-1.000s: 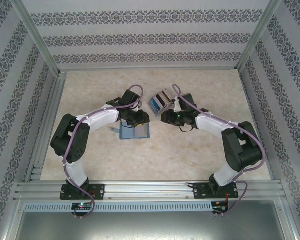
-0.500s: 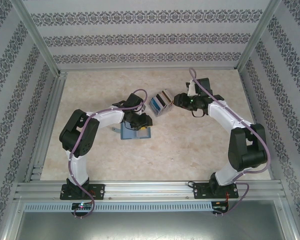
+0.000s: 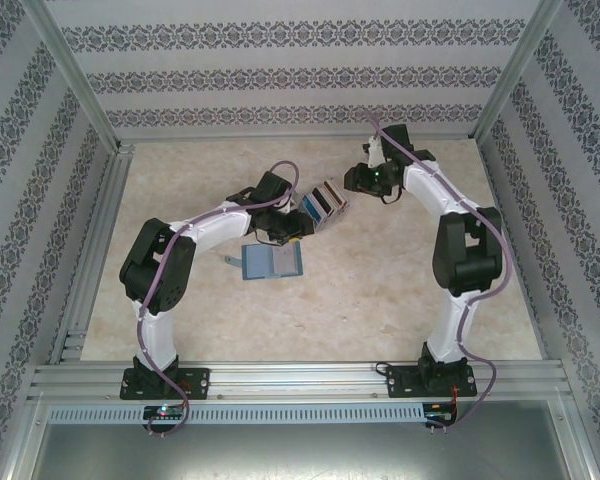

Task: Put the credit cards into the card holder

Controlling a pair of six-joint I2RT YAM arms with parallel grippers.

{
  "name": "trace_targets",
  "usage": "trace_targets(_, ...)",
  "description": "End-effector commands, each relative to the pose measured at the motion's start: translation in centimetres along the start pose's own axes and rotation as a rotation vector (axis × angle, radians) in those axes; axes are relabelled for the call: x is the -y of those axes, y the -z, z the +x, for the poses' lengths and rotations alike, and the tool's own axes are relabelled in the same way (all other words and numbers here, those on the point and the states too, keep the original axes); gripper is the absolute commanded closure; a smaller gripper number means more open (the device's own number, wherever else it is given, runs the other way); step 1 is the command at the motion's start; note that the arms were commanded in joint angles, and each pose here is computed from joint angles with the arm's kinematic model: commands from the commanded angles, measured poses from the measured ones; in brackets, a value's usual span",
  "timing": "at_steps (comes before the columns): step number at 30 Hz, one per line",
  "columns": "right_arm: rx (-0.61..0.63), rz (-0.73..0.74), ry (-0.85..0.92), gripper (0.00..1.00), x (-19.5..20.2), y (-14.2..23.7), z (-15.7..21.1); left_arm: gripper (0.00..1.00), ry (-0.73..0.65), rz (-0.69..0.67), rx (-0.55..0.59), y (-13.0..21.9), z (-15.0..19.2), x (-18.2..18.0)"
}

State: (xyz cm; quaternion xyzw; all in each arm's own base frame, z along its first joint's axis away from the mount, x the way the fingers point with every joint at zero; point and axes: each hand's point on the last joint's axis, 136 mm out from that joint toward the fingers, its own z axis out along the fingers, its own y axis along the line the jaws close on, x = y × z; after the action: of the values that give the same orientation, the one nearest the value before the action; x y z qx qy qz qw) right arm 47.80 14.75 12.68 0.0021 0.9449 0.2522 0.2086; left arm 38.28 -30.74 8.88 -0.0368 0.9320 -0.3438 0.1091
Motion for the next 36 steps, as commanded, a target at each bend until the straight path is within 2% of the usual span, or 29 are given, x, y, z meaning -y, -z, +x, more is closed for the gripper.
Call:
trace_targets(1,-0.075,0.0,0.009,0.54,0.3,-0.8,0.5,0.59,-0.012,-0.003,0.008,0.9,-0.2,1.3)
trace_targets(9,-0.136,-0.033,-0.005,0.53,-0.1,-3.3,0.6,0.58,-0.007,0.001,0.026,-0.5,-1.9,1.3)
trace_targets(19,-0.157,-0.064,0.03,0.53,-2.3,-4.4,1.2,0.58,0.012,0.012,0.033,-2.5,-3.8,1.1)
trace_targets(30,-0.168,-0.085,0.056,0.53,-4.1,-4.8,1.3,0.58,0.05,0.02,0.008,-4.9,-4.1,-0.1)
trace_targets(36,-0.193,-0.083,0.055,0.53,-4.1,-5.6,1.9,0.58,0.057,0.026,0.003,-5.0,-4.0,-0.1)
